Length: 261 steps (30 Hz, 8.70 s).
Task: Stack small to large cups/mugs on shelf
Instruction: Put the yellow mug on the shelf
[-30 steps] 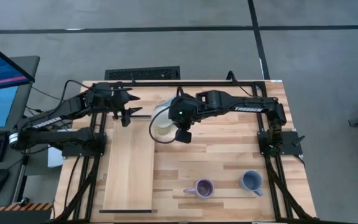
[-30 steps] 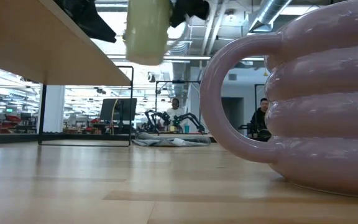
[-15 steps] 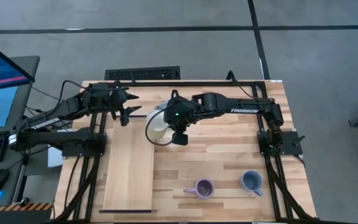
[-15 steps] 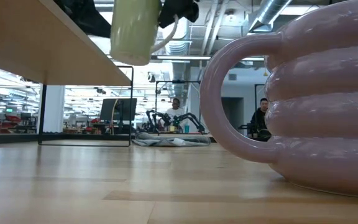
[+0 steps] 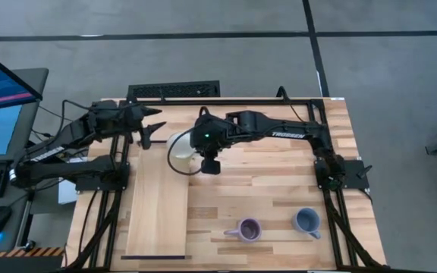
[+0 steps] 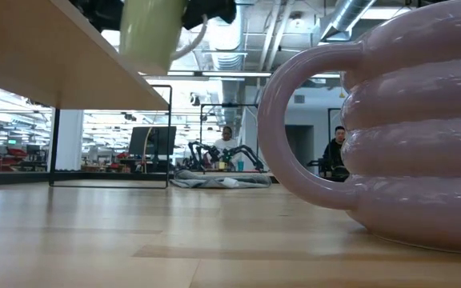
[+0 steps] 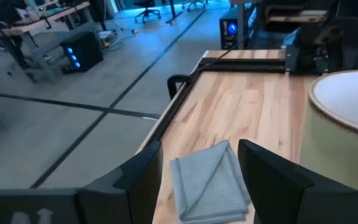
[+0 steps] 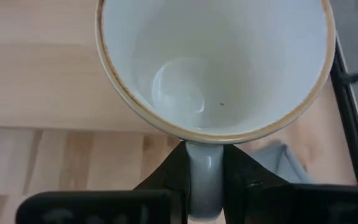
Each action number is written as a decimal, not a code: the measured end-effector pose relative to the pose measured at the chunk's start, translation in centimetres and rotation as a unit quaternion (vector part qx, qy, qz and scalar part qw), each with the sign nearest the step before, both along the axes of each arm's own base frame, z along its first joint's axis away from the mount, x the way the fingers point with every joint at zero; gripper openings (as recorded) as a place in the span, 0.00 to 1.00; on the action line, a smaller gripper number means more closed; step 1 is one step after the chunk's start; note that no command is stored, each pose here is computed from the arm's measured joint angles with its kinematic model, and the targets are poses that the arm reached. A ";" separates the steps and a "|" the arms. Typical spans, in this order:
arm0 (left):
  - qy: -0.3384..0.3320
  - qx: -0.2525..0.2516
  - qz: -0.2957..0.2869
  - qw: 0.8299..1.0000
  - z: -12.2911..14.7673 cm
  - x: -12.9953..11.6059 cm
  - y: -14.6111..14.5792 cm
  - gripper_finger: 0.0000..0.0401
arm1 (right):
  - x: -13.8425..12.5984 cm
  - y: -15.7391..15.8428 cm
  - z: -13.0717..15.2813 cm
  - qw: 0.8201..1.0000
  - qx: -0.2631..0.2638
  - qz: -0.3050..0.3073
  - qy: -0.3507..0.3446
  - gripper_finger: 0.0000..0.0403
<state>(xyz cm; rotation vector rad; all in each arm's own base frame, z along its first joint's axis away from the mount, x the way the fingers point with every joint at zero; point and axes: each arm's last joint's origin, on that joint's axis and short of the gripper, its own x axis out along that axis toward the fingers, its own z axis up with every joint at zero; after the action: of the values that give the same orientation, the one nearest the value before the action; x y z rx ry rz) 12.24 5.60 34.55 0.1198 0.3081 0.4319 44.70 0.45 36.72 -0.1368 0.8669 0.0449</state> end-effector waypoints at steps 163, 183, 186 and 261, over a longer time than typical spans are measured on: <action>0.015 -0.012 -0.003 1.000 -0.3 -0.9 -0.5 0.51 | 3.6 -0.7 -3.7 0.999 0.002 0.029 -0.022 0.22; 0.020 -0.014 -0.003 1.000 -0.4 -1.0 -0.5 0.51 | 3.7 0.3 -3.6 0.999 0.020 0.021 -0.028 0.22; 0.020 -0.014 -0.003 1.000 -0.4 -1.0 -0.5 0.51 | 3.7 0.3 -3.5 0.999 0.023 0.018 -0.031 0.22; 0.026 -0.025 -0.016 0.999 -0.6 -1.0 -0.6 0.51 | 4.4 1.6 -2.8 0.995 0.052 0.026 -0.079 0.42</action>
<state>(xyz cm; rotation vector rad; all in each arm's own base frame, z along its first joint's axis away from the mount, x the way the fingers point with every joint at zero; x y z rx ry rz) 11.26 5.03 33.99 0.0862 0.3682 0.3903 49.06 2.09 33.89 -0.0641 0.7018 0.1260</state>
